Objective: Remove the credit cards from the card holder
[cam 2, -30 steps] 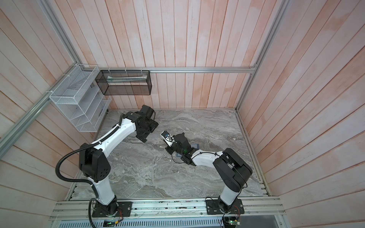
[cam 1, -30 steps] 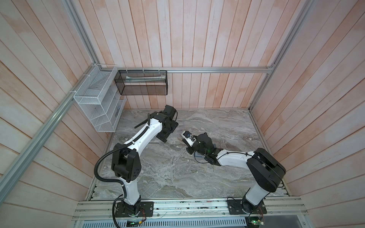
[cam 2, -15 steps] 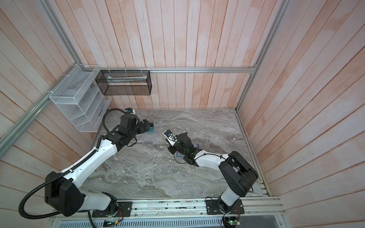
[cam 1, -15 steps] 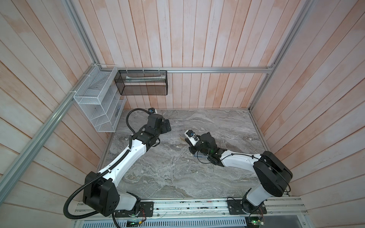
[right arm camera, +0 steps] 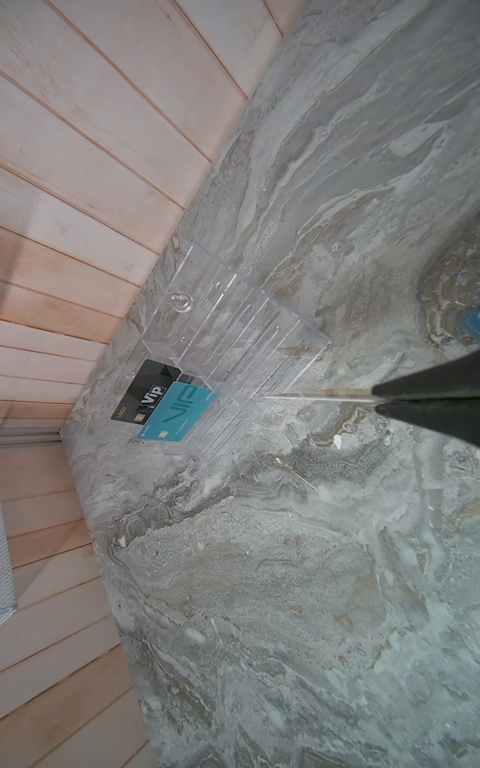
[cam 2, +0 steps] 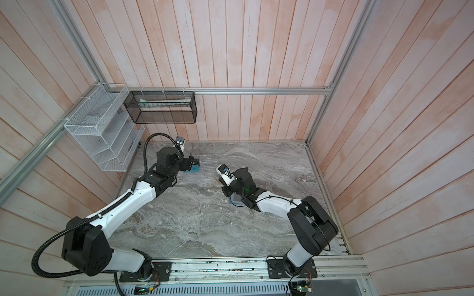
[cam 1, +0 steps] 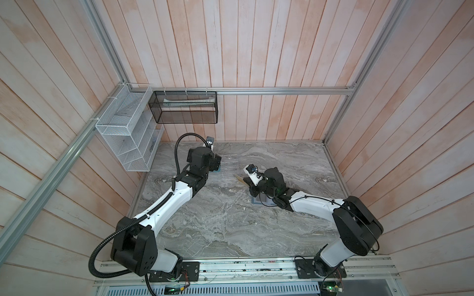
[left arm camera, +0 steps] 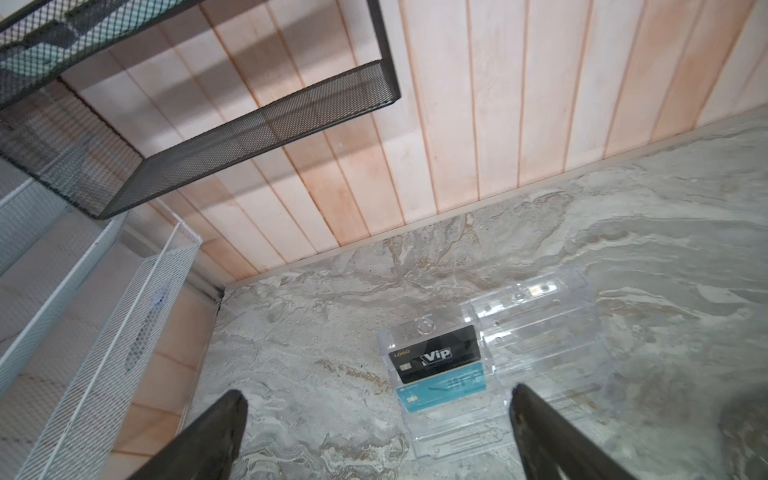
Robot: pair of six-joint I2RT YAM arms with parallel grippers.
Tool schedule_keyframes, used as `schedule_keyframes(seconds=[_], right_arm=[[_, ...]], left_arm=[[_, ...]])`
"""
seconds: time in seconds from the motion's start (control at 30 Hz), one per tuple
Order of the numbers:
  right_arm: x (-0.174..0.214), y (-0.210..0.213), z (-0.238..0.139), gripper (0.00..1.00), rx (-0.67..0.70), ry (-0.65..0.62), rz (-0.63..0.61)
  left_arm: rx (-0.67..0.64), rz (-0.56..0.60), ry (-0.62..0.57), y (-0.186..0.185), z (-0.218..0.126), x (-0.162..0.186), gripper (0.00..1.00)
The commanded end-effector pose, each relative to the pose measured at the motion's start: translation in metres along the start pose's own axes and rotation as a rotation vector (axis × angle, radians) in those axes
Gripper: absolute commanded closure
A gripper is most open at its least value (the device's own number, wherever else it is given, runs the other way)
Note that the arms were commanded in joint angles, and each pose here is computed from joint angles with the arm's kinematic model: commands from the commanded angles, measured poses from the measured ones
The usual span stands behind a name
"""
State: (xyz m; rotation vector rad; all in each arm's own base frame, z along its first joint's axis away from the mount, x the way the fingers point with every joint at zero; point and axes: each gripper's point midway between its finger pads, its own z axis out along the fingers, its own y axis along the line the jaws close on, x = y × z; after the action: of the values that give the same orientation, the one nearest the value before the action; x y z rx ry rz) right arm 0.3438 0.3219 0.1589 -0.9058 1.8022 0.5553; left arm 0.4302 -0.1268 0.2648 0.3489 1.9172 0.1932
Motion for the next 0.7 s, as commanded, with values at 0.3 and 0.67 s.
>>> schedule_keyframes(seconds=[0.3, 0.67], right_arm=[[-0.025, -0.013, -0.002, 1.00, -0.043, -0.005, 0.028], [-0.025, 0.003, -0.002, 1.00, -0.133, -0.004, 0.011]], left_arm=[[0.499, 0.131, 0.054, -0.099, -0.051, 0.045, 0.00], [0.561, 0.536, -0.020, -0.121, -0.058, 0.059, 0.00]])
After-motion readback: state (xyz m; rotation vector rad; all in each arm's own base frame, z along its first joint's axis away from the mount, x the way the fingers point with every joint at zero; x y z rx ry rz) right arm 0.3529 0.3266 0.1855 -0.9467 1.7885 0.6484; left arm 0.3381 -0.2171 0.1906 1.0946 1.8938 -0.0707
